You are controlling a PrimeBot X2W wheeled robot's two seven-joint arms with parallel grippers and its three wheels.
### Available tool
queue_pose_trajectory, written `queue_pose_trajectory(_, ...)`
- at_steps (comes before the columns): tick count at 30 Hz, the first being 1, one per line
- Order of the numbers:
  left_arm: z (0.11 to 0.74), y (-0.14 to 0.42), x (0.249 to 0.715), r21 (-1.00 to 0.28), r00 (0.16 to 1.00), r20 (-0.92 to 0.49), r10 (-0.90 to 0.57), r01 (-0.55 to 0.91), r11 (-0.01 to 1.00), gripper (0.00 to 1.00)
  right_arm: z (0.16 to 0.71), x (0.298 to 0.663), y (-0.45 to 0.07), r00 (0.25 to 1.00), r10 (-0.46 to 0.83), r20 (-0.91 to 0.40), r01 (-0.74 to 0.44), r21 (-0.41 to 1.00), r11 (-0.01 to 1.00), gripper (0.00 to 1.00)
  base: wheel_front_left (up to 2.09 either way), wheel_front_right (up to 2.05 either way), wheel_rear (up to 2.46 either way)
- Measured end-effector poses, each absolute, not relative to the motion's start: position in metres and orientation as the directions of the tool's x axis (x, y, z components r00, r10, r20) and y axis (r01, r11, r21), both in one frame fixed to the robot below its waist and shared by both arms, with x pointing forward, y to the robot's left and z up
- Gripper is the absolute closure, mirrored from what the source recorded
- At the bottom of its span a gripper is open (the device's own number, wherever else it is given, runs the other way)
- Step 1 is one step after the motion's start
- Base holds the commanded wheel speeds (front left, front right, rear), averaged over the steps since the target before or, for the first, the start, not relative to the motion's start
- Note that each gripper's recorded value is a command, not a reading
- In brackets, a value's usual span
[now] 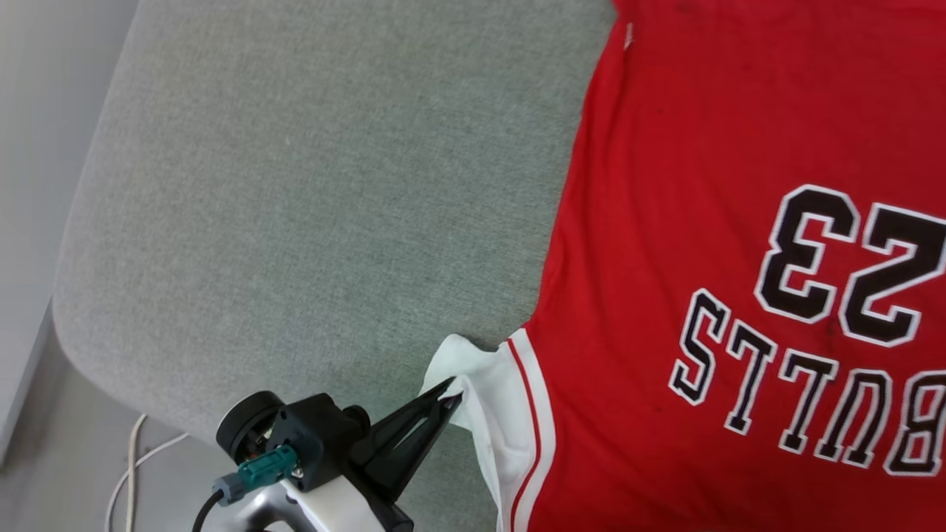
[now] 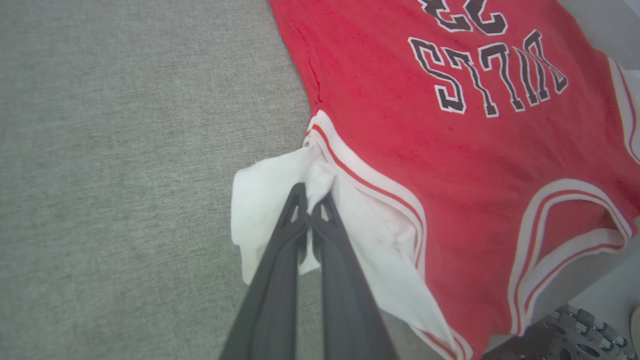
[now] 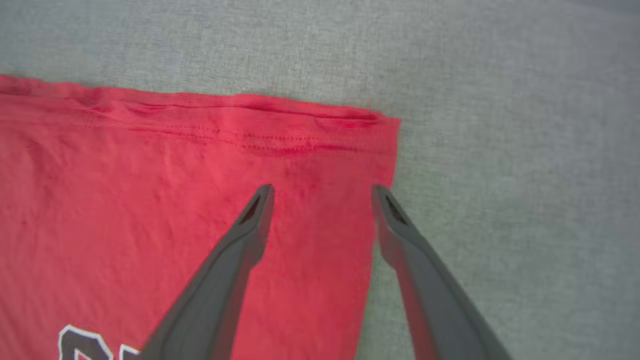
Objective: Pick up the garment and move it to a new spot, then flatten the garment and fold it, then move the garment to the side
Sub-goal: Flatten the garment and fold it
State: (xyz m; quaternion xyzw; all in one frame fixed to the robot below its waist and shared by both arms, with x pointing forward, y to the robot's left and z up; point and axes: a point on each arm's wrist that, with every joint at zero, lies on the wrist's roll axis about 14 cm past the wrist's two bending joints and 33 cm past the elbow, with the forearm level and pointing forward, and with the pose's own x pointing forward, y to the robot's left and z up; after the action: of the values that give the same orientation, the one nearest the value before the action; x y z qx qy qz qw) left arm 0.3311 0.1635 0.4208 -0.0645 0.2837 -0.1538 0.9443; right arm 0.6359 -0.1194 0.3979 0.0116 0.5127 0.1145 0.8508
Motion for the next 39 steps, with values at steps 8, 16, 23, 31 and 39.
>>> queue_pose_trajectory(8, 0.409, 0.171, 0.332, -0.204, 0.793, -0.54, -0.282, 0.202, 0.958, 1.0, 0.355, 0.641, -0.106, 0.344, 0.183, -0.921, -0.158, 0.135, 0.978, 0.0, 0.0, 0.0, 0.0)
queue_pose_trajectory(16, 0.403, 0.174, 0.33, -0.2, 0.787, -0.553, -0.274, 0.194, 0.96, 1.0, 0.341, 0.631, -0.111, 0.29, 0.136, -0.947, -0.194, 0.081, 0.978, 1.0, 0.0, 0.0, 0.0)
queue_pose_trajectory(23, 0.405, 0.175, 0.331, -0.192, 0.793, -0.544, -0.275, 0.202, 0.96, 1.0, 0.344, 0.621, -0.121, 0.285, 0.116, -0.951, -0.193, 0.061, 0.979, 1.0, 0.0, 0.0, 0.0)
queue_pose_trajectory(31, 0.42, 0.184, 0.338, -0.099, 0.827, -0.504, -0.251, 0.234, 0.967, 1.0, 0.354, 0.585, -0.139, 0.259, 0.097, -0.961, -0.191, 0.047, 0.981, 1.0, 0.0, 0.0, 0.0)
queue_pose_trajectory(39, 0.435, 0.18, 0.336, -0.053, 0.847, -0.459, -0.267, 0.273, 0.96, 1.0, 0.365, 0.521, -0.169, 0.218, 0.082, -0.973, -0.199, 0.038, 0.979, 1.0, 0.0, 0.0, 0.0)
